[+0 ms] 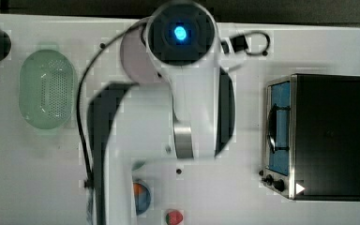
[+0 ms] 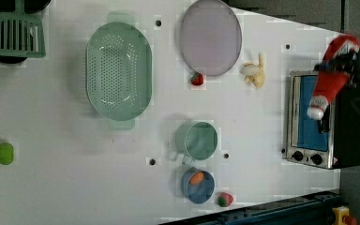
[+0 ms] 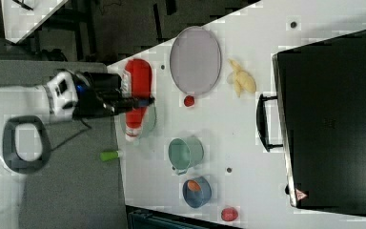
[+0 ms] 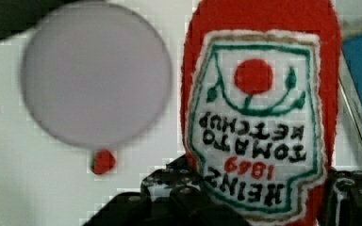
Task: Pick ketchup from plate and place it on table.
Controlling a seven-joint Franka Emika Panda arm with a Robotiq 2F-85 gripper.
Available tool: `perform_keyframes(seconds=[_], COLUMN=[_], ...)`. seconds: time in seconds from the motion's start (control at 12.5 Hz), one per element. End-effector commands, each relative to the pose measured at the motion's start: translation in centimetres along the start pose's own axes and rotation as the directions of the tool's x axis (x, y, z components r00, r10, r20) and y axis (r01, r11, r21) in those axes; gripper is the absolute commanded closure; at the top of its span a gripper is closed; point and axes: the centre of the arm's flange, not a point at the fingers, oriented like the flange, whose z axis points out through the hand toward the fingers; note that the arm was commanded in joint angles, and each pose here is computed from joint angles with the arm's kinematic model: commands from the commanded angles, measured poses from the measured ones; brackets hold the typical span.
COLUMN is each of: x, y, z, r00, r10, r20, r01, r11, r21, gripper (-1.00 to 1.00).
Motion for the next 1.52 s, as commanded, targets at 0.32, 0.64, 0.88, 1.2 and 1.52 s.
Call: perform_keyframes(seconds=[0.32,0.64,0.88,1.2,1.52], x=[-4.8,-7.2,-9.0,-9.4,-6.5], y=[3.2,4.0,4.2,4.2,3.9], z=[13.7,20.7,25.1,25.9,18.8], r00=[0.981,0.976,0.975,0.977,0.978], r10=[0.155,0.190,0.191,0.190,0.206], r20=[0.115,0.106,0.117,0.101,0.000], r01=[-0.156,-0.196,-0.197,-0.197,-0.205], r11=[0.988,0.979,0.979,0.979,0.971], r21=[0.004,0.050,0.048,0.060,0.120], gripper=[-0.20,-0.20,-0.28,-1.00,-1.00])
